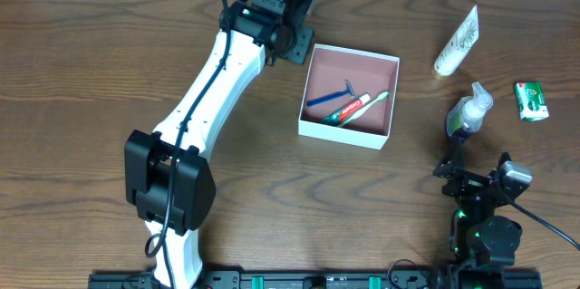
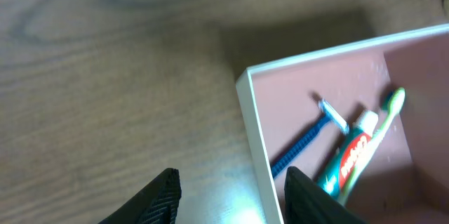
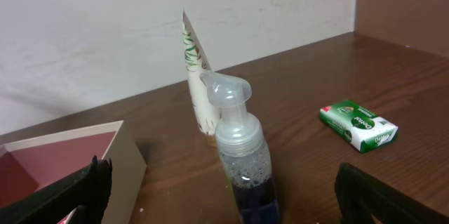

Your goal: Pack container

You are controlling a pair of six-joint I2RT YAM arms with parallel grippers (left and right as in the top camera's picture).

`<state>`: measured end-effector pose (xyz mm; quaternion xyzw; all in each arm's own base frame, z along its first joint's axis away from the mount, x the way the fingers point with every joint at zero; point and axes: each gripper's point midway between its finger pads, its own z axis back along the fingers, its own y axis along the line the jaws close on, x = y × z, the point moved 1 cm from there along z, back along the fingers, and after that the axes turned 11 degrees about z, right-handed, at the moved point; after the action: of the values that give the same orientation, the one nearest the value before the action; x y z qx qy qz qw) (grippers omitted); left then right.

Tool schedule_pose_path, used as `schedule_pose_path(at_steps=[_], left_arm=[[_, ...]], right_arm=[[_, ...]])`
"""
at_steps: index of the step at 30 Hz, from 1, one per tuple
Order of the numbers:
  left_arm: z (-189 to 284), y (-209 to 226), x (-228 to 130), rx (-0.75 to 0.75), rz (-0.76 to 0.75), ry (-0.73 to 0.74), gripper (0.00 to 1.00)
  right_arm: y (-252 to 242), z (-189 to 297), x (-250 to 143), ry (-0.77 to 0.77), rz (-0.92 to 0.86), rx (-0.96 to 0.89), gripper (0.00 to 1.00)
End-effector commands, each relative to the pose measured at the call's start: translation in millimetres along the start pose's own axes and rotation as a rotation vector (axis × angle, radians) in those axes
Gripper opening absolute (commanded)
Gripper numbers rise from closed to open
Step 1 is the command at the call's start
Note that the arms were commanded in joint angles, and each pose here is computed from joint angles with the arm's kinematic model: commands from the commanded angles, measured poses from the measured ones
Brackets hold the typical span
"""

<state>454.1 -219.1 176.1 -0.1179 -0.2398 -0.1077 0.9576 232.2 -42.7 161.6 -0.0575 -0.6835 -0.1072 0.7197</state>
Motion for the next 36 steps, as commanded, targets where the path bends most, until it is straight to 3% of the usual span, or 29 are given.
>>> schedule_pose_path(at_steps=[1,13,25,28,31,36], left_arm=[[-9.0,-1.5,-14.7,0.001,-0.026,0.058,0.49],[-46.2,-24.3,-50.8,0.002,-0.072,0.191,0.49],[-72.6,-12.2,-64.8,0.065,-0.018,0.244,0.49],[-76.6,-11.2,-67.5,0.068,-0.017,0.254,0.42],[-79.5,-10.5,-69.7,0.071,-0.008,0.262,0.3],[-80.6,-9.2,-74.2,0.078,0.006,0.28,0.26]], right_arm=[[2.7,0.4,-0.8,0.0,0.017,0.009,0.99],[2.6,0.4,-0.8,0.0,0.017,0.009,0.99],[2.6,0.4,-0.8,0.0,0.017,0.009,0.99],[2.6,0.4,-0.8,0.0,0.017,0.009,0.99],[2.7,0.4,-0.8,0.0,0.017,0.009,0.99],[2.6,0.4,-0.8,0.0,0.017,0.009,0.99]])
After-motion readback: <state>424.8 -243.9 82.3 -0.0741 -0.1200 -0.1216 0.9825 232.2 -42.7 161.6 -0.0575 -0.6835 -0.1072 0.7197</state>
